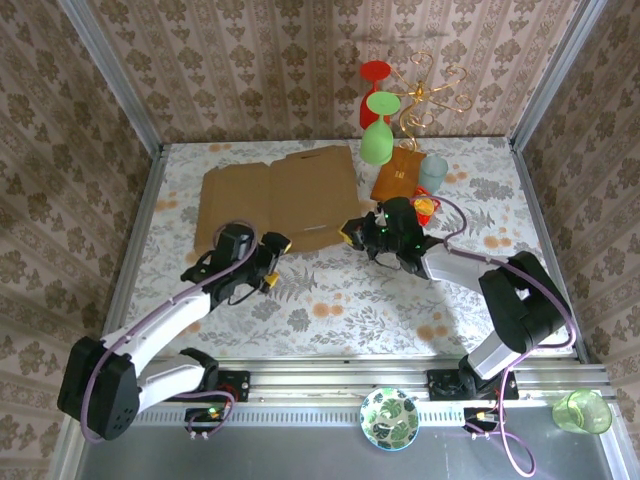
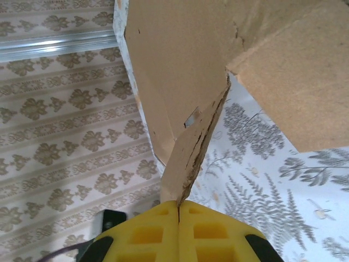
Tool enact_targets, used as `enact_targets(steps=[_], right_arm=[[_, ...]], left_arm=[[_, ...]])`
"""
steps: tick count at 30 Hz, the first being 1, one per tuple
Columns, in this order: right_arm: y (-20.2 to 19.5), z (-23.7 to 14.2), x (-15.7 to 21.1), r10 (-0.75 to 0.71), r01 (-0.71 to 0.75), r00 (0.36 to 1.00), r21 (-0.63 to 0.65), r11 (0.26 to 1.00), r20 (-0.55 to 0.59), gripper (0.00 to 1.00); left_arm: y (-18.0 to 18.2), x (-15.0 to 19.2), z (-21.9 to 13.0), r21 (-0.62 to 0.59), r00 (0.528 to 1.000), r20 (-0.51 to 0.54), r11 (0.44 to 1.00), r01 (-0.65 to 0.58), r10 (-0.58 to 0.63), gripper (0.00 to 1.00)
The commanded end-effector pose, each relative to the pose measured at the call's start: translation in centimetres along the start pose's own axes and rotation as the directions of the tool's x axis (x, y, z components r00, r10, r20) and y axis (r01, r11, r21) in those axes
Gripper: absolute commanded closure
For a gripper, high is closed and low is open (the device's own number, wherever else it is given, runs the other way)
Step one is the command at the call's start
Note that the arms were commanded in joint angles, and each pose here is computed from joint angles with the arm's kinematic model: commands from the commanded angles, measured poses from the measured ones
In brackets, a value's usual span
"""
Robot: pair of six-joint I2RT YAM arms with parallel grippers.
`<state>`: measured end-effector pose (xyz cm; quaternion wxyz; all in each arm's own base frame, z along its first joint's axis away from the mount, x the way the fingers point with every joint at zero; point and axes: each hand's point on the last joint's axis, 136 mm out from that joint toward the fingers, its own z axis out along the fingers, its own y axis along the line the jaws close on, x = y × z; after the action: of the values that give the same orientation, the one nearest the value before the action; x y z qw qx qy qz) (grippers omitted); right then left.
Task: Fold the paper box
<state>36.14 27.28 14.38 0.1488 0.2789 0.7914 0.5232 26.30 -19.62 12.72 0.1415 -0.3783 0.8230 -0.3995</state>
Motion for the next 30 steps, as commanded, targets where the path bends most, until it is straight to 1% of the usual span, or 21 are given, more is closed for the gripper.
enact_targets(steps=[1,6,8,10,11,13,14,16,17,18,20,22,24,27,28,30], right_arm=[[3.6,0.4,-0.1,0.053,-0.050,0.998,-0.084,0.995,0.033,1.00],[4.1,1.1,1.0,0.084,-0.083,0.996,-0.094,0.992,0.015,1.00],[4.3,1.4,1.4,0.091,-0.090,0.996,-0.092,0.992,0.009,1.00],[4.5,1.4,1.8,0.090,-0.090,0.996,-0.089,0.992,0.004,1.00],[4.5,1.5,1.9,0.091,-0.090,0.996,-0.086,0.992,0.003,1.00],[4.6,1.4,2.3,0.090,-0.090,0.996,-0.085,0.992,-0.001,1.00],[4.6,1.4,2.3,0.093,-0.092,0.996,-0.081,0.992,0.000,1.00],[4.9,1.2,2.5,0.083,-0.083,0.997,-0.084,0.993,-0.006,1.00],[5.1,1.0,2.5,0.071,-0.071,0.997,-0.082,0.994,-0.007,1.00],[5.3,0.7,2.4,0.055,-0.055,0.998,-0.077,0.996,-0.001,0.94],[5.9,-0.4,1.7,0.017,-0.015,1.000,-0.074,0.997,0.026,0.77],[6.6,-2.2,0.0,-0.024,0.032,0.996,-0.088,0.996,0.090,0.60],[7.5,-4.3,-1.7,-0.059,0.075,0.987,-0.100,0.992,0.153,0.46],[7.6,-6.0,-4.4,-0.054,0.080,0.976,-0.117,0.990,0.209,0.35],[8.3,-7.0,-4.8,-0.054,0.087,0.973,-0.141,0.986,0.224,0.32],[7.8,-7.2,-6.0,-0.028,0.063,0.972,-0.146,0.987,0.232,0.28]], left_arm=[[-4.5,-1.1,0.0,0.190,0.987,0.047,0.971,0.143,-0.154,0.12],[-5.5,-1.4,1.0,0.239,0.979,0.059,0.955,0.176,-0.196,0.14],[-5.8,-1.7,1.3,0.264,0.976,0.074,0.948,0.179,-0.205,0.17],[-6.4,-2.0,1.8,0.292,0.974,0.080,0.940,0.179,-0.210,0.24],[-6.8,-2.2,1.9,0.313,0.974,0.082,0.933,0.177,-0.213,0.30],[-7.6,-2.5,2.3,0.354,0.972,0.084,0.918,0.178,-0.220,0.48],[-7.8,-2.6,2.5,0.364,0.972,0.084,0.914,0.176,-0.221,0.60],[-8.6,-2.8,2.6,0.387,0.973,0.081,0.906,0.169,-0.216,0.96],[-9.0,-2.8,2.6,0.393,0.975,0.074,0.905,0.163,-0.208,1.00],[-9.5,-2.7,2.5,0.399,0.978,0.067,0.904,0.155,-0.197,1.00],[-10.3,-2.6,2.0,0.410,0.983,0.061,0.902,0.134,-0.174,1.00],[-10.6,-2.4,1.2,0.413,0.985,0.058,0.902,0.125,-0.163,1.00],[-10.9,-2.2,0.2,0.420,0.988,0.051,0.900,0.113,-0.148,1.00],[-10.9,-1.7,-1.5,0.420,0.991,0.033,0.902,0.102,-0.127,1.00],[-10.7,-1.5,-2.0,0.418,0.992,0.030,0.903,0.099,-0.122,1.00],[-10.2,-1.2,-3.2,0.418,0.993,0.024,0.903,0.096,-0.116,1.00]])
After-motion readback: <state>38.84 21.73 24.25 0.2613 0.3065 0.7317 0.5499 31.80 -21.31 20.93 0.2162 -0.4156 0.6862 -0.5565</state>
